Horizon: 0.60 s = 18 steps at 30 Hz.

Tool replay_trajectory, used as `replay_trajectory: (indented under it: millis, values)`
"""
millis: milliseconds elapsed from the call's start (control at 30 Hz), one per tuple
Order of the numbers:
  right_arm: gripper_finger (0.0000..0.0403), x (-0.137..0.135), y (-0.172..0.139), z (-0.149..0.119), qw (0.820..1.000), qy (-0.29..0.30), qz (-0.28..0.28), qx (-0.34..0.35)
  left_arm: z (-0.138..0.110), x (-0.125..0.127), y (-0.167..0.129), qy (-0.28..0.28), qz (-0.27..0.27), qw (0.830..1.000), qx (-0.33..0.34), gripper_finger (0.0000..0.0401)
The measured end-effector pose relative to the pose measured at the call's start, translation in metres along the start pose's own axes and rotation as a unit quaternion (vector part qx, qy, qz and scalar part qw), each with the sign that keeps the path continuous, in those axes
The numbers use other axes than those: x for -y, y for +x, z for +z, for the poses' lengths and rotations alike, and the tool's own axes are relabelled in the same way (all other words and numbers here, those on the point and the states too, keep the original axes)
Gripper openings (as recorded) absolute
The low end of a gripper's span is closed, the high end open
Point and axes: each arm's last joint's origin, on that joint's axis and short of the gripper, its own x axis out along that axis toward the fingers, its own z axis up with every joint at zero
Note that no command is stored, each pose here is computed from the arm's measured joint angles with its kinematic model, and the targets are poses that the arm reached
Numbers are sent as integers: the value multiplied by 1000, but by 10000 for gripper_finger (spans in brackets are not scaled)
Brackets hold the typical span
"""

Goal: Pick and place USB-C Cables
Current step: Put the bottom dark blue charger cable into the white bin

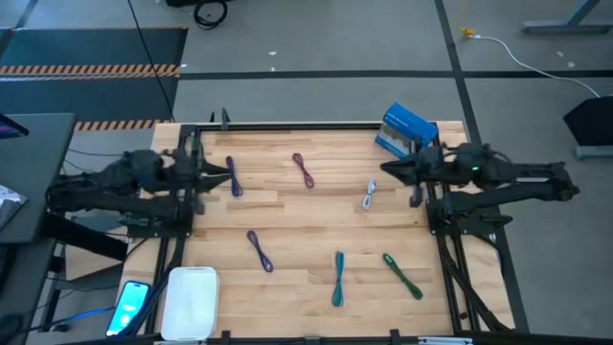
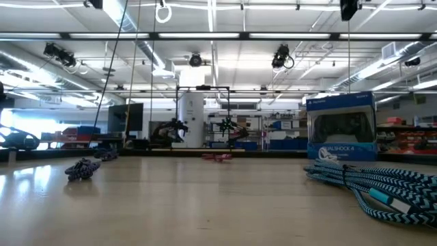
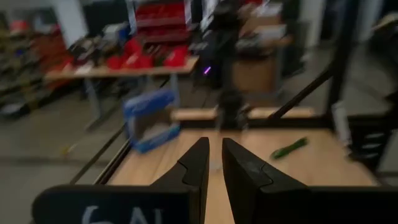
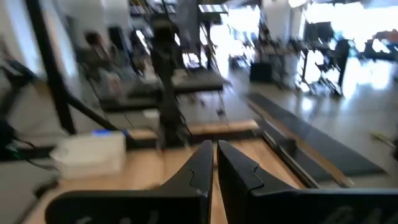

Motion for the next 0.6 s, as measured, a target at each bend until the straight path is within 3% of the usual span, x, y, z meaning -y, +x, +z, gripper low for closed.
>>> replay_trajectory:
  millis: [267, 600]
  values:
    - [42, -3, 37, -24, 996, -14, -35, -85, -24, 7, 45, 33, 26, 994, -105, 53]
    - [43, -3, 83, -51, 989, -24, -56, -136, -64, 15, 89, 39, 51, 968, -243, 59]
